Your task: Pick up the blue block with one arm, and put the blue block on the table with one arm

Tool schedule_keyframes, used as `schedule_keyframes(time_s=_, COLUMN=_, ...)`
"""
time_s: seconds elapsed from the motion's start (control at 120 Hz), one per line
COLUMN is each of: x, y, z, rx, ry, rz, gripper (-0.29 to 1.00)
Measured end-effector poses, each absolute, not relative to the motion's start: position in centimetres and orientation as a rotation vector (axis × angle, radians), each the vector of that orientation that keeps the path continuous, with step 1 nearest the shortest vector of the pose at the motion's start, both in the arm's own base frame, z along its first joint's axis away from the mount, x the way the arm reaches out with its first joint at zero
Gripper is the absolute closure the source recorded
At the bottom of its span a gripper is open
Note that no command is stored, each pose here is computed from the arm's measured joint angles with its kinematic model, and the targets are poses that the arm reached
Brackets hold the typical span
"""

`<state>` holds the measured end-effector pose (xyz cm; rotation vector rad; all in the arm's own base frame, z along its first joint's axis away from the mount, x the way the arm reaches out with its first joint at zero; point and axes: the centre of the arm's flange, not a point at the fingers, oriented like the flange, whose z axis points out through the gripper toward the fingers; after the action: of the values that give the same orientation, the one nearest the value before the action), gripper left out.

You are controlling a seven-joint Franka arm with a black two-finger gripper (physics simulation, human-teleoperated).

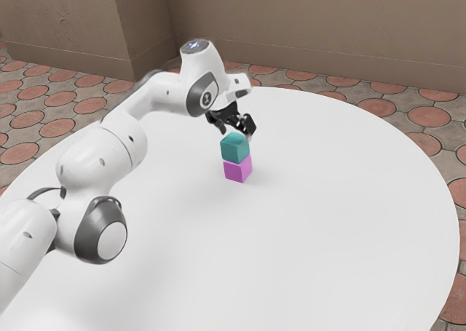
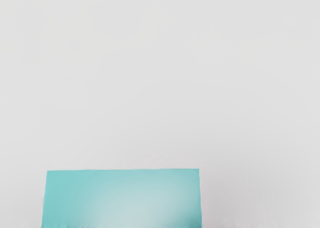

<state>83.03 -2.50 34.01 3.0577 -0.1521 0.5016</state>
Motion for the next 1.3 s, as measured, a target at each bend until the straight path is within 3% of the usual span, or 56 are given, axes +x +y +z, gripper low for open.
schedule_keyframes(time_s=1.3, x=83.0, y=-1.4, z=31.8, rx=3.065, ry=-0.160, rz=0.452, gripper=0.00)
